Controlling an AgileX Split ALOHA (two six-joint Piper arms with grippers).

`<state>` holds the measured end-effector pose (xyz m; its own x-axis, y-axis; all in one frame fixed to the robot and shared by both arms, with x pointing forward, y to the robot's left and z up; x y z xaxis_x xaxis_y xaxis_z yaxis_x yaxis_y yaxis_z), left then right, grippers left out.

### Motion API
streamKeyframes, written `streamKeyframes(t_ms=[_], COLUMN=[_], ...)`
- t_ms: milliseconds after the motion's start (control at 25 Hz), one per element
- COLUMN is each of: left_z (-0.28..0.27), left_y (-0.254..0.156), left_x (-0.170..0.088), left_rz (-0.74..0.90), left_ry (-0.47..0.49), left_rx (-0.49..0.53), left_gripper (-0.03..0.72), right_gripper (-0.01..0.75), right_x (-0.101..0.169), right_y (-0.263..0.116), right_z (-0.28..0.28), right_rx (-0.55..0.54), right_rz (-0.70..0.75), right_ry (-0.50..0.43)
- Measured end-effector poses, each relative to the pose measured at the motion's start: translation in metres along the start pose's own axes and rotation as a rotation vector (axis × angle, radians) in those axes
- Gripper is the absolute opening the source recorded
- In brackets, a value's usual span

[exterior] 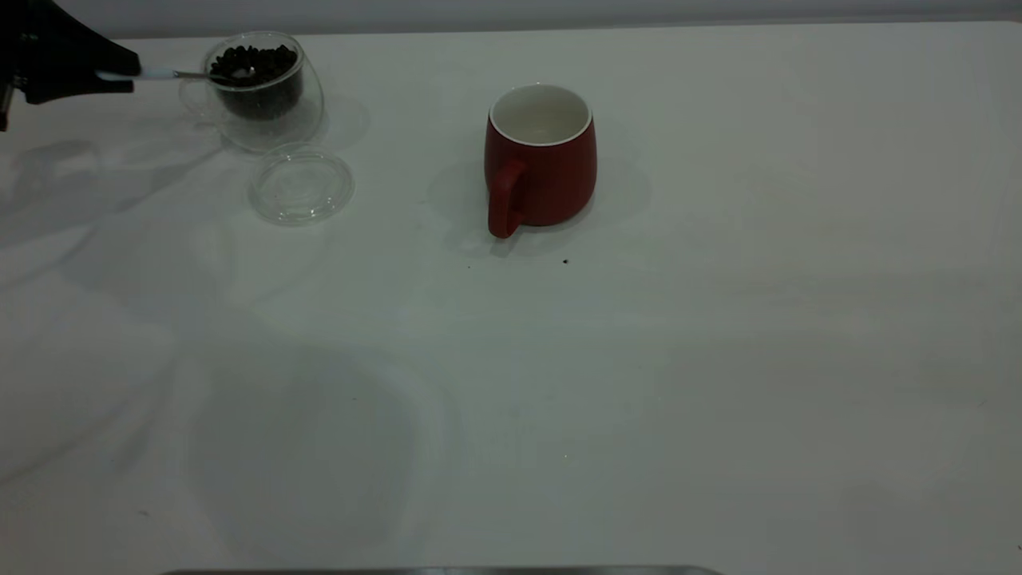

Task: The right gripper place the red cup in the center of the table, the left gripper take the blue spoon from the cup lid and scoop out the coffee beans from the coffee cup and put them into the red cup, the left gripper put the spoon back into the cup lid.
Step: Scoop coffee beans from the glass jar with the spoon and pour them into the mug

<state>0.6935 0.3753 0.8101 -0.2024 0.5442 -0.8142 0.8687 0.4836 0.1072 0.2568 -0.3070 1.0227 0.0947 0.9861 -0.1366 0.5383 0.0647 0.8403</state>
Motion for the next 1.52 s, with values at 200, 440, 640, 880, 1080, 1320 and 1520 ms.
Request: streamKeyframes(t_ms=[200, 440, 640, 880, 1080, 1320, 1520], left_z=[-0.007, -0.011, -0.015, -0.021, -0.025, -0.027, -0.025], left_y=[0.0, -0.001, -0.002, -0.005, -0.007, -0.008, -0.009], left_x=[0.001, 0.001, 0.001, 0.0, -0.002, -0.01, -0.012], left_rz=[-0.016, -0.021, -0.027, -0.034, -0.037, -0.038, -0.036], left_ry=[-0.033, -0.058, -0.08, -0.114, -0.157, -0.221, -0.225], left_rx=[0.009, 0.025, 0.038, 0.061, 0.088, 0.096, 0.102], left_gripper=[0.126, 0.126, 0.126, 0.126, 0.126, 0.126, 0.126], right_gripper=[0.532, 0.532, 0.532, 0.532, 0.532, 0.532, 0.532], right_x=[0.0, 0.0, 0.0, 0.0, 0.0, 0.0, 0.0], right_y=[0.0, 0.0, 0.0, 0.0, 0.0, 0.0, 0.0], right_z=[0.0, 0.0, 0.0, 0.0, 0.0, 0.0, 0.0], right_rx=[0.0, 0.0, 0.0, 0.0, 0.0, 0.0, 0.0], right_rz=[0.0, 0.0, 0.0, 0.0, 0.0, 0.0, 0.0], right_ry=[0.0, 0.0, 0.0, 0.0, 0.0, 0.0, 0.0])
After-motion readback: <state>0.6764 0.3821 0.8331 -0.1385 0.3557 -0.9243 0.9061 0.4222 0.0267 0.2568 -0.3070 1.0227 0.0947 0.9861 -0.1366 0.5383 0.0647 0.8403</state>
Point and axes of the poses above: a point on each arm's last joint axis where the gripper is mounted, z pointing out along that axis toward the gripper, x along the wrist's bending axis when the last joint is at zero, y = z × x, the point moved 3 cm from there along z, pointing out along that axis toward the gripper, and after that the axes turned 6 degrees about -z, right-handed, at the moved point
